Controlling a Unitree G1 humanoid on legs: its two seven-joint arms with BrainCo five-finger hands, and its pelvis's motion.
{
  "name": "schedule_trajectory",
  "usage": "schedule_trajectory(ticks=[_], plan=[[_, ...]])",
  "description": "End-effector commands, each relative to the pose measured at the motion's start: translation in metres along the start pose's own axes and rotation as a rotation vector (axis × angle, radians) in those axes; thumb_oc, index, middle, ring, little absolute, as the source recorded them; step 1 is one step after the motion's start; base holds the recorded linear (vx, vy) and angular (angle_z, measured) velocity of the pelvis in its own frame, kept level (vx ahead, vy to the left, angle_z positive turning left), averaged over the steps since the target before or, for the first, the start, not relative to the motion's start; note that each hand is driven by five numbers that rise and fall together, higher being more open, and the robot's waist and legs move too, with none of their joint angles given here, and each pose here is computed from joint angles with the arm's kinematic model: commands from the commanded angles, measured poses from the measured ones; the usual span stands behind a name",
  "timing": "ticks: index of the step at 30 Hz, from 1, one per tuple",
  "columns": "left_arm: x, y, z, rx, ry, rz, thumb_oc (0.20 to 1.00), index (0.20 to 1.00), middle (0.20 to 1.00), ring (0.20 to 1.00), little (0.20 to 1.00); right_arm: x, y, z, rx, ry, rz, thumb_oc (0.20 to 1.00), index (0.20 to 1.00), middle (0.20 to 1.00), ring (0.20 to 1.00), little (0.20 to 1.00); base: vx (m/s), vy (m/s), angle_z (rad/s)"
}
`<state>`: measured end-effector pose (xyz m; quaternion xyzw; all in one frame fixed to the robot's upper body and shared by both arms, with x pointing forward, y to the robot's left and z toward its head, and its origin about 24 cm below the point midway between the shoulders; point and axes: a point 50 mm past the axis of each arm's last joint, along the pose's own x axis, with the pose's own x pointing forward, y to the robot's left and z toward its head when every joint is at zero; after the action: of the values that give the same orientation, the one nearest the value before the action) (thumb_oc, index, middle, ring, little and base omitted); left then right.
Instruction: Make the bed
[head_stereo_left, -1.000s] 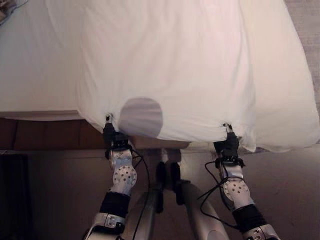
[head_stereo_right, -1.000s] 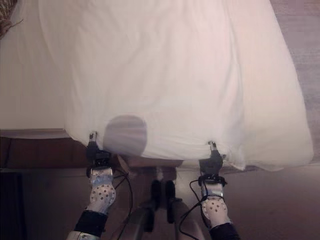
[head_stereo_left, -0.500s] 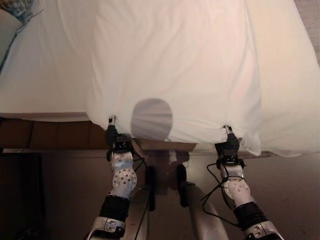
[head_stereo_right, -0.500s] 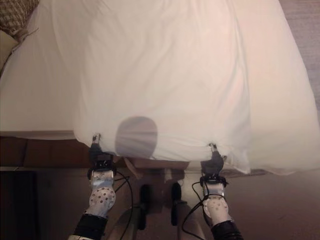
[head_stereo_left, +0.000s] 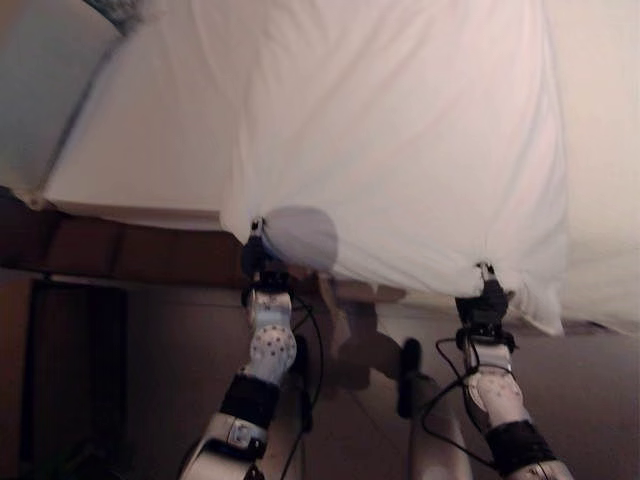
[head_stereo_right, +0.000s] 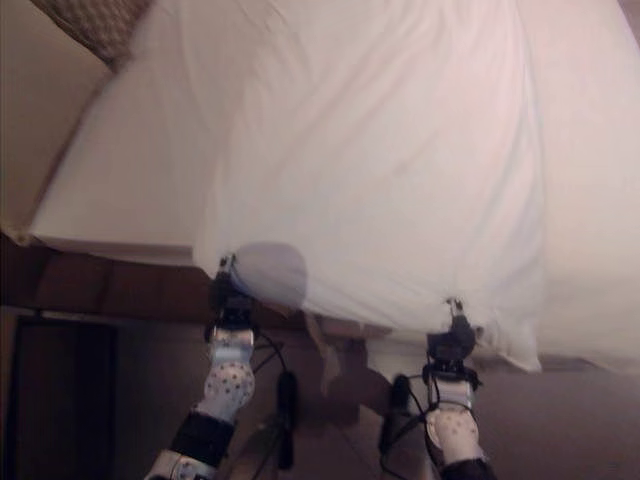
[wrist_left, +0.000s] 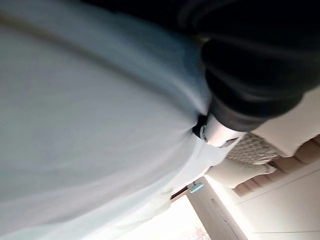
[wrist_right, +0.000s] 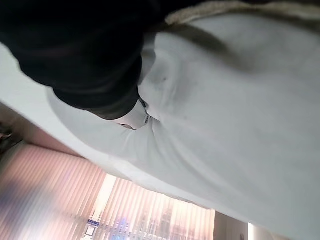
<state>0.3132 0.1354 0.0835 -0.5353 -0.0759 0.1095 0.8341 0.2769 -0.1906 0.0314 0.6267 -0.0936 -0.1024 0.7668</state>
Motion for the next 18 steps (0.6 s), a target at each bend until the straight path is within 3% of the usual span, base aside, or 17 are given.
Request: schedule_trajectory(ticks=[1, 8, 18], plan=[[-0.002, 0.006, 0.07, 0.081, -0.277, -0.08, 0.2, 0.2, 0.2, 0.2, 0.2, -0.002, 0.006, -0.004, -0.042, 0.002, 0.077, 0.2, 0.2, 0.2, 0.2, 0.2, 0.04, 0.317, -0.02], [-0.006, 0.008, 0.057, 0.121, -0.225, -0.055, 0.2, 0.2, 0.2, 0.2, 0.2, -0.007, 0.001, 0.001, -0.065, -0.003, 0.075, 0.2, 0.2, 0.2, 0.2, 0.2, 0.06, 0.156, -0.09], [-0.011, 0.015, 0.043, 0.074, -0.186, -0.018, 0.2, 0.2, 0.2, 0.2, 0.2, -0.008, -0.006, 0.017, -0.112, -0.029, 0.05, 0.2, 0.2, 0.2, 0.2, 0.2, 0.02, -0.066, 0.05]])
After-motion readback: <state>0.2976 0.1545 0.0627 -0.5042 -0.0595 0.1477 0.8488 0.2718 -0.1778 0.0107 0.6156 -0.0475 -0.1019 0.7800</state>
